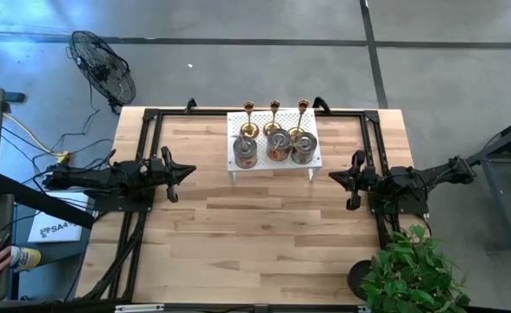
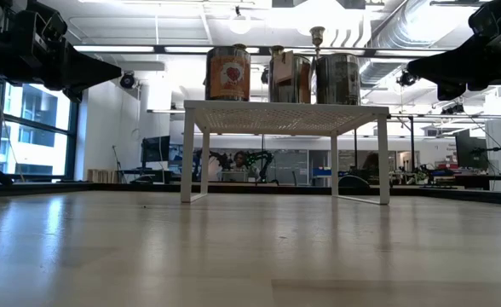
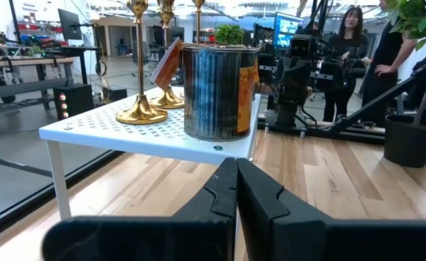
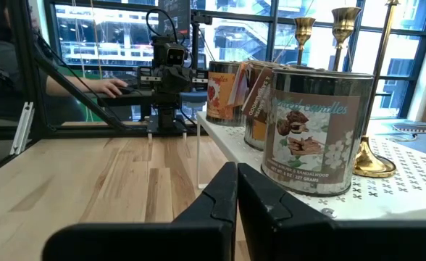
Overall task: Pick & Place candle stick holders
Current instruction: Return to Home Position
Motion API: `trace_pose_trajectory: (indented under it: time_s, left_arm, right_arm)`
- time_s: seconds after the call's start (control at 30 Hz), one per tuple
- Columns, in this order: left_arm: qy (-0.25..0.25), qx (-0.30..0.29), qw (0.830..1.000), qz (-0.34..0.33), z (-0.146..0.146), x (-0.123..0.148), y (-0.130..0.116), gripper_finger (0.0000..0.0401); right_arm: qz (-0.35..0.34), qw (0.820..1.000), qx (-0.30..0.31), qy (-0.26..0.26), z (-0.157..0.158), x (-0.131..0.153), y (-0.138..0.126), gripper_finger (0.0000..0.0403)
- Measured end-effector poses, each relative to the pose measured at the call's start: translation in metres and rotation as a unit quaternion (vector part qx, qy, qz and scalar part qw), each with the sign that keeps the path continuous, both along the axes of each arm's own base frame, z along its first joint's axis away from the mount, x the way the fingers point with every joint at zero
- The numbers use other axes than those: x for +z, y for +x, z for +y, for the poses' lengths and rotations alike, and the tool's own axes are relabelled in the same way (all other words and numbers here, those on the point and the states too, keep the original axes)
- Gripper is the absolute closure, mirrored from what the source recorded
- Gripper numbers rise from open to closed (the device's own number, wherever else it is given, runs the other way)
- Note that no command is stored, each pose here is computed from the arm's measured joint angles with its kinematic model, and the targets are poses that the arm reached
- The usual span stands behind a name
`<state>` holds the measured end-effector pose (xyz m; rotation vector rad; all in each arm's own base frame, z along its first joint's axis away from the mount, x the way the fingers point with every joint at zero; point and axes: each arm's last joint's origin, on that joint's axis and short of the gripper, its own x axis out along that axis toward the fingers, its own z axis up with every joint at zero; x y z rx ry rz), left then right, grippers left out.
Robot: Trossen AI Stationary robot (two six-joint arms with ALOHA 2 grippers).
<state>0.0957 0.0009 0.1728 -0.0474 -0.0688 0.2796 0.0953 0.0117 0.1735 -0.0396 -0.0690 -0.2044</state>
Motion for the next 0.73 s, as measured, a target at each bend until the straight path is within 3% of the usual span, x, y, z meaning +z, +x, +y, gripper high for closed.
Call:
trace_pose_trajectory:
  time_s: [0.73]
  left_arm:
    - [0.0,0.0,1.0,0.0,0.0,0.0,0.0,0.04]
  right_arm:
    - [0.0,1.0,0.0,0.0,0.0,0.0,0.0,0.0396]
